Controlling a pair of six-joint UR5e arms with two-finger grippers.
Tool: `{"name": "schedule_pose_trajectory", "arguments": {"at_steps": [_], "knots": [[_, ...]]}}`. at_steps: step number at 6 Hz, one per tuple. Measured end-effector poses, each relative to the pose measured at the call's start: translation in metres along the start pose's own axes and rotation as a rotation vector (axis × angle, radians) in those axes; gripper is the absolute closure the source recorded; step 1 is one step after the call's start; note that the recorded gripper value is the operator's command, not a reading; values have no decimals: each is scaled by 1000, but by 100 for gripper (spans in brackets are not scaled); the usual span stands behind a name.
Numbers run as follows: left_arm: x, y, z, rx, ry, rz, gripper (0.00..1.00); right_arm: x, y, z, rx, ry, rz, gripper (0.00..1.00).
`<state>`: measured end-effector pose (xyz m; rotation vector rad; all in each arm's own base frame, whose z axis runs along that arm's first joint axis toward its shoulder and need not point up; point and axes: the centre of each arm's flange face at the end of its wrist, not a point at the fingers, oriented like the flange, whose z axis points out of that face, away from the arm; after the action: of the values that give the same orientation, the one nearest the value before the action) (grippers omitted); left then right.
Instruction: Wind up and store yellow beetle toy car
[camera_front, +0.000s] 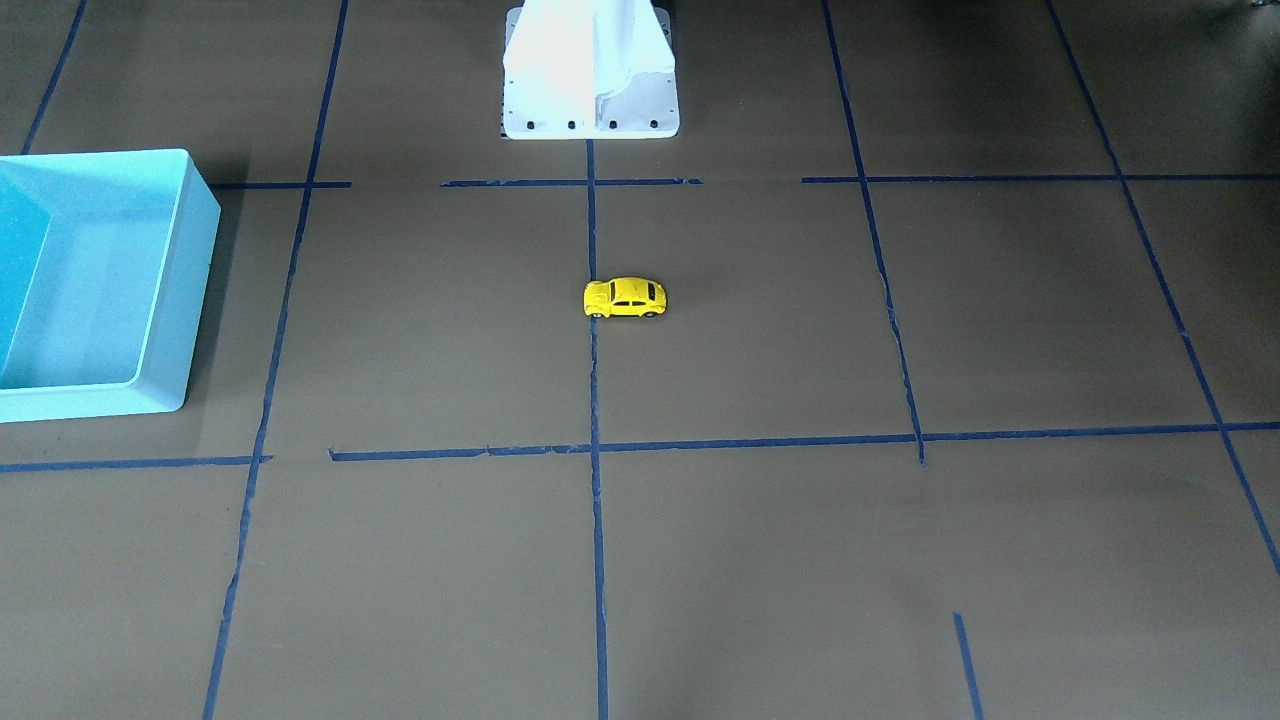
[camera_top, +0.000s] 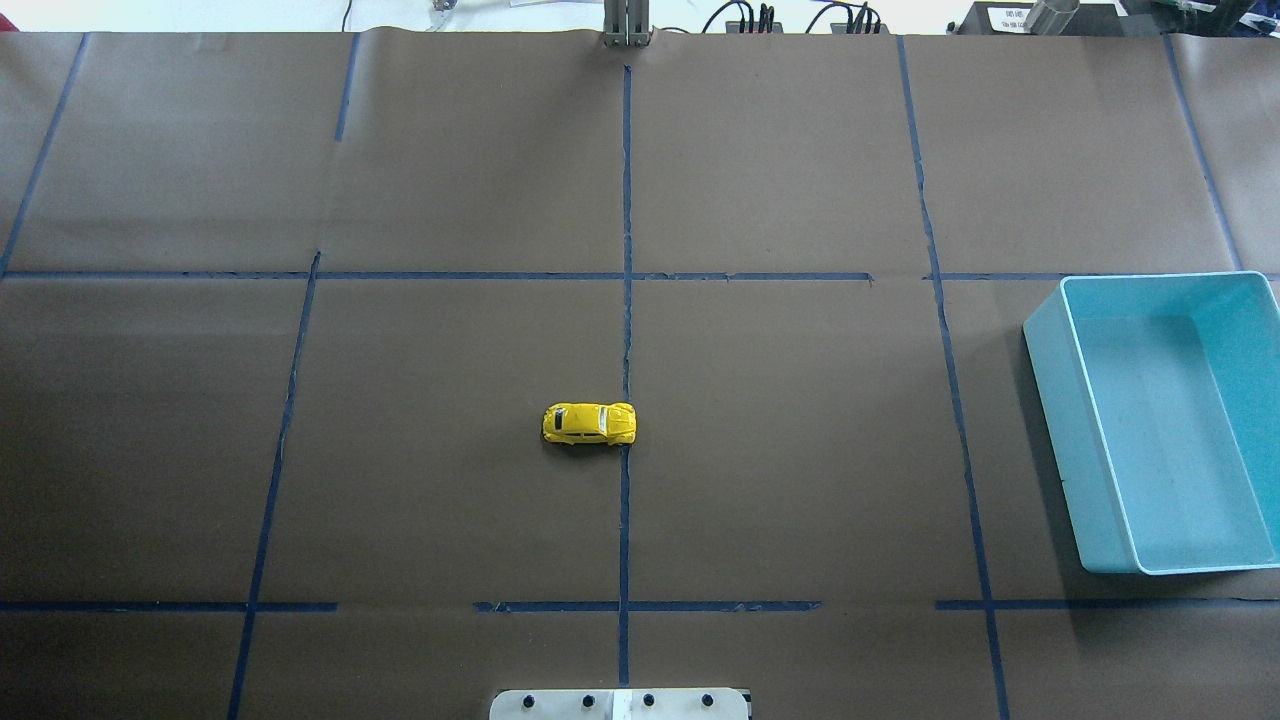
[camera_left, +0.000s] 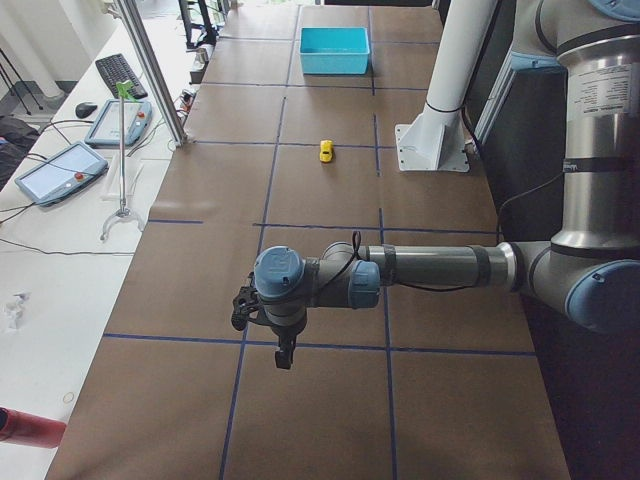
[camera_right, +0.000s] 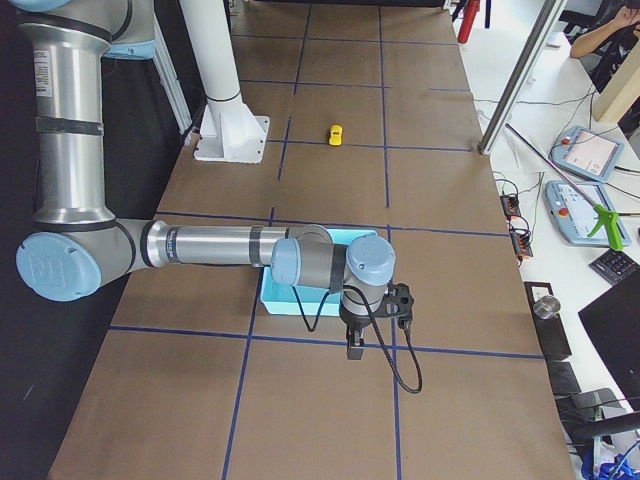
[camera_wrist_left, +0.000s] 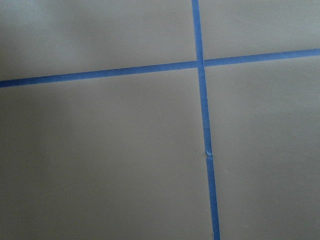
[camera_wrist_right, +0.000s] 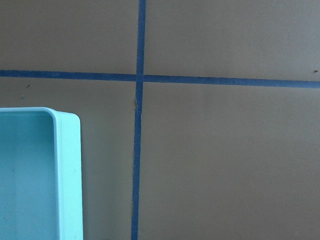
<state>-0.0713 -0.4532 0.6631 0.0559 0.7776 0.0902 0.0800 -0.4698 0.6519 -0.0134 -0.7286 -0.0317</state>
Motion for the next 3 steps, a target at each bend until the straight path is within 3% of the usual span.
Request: {"name": "schedule_pose_trajectory", "arguments": {"at_steps": [3], "knots": [[16, -6, -11, 20, -1, 35, 0, 0, 0, 0, 1, 0, -1, 0]]}}
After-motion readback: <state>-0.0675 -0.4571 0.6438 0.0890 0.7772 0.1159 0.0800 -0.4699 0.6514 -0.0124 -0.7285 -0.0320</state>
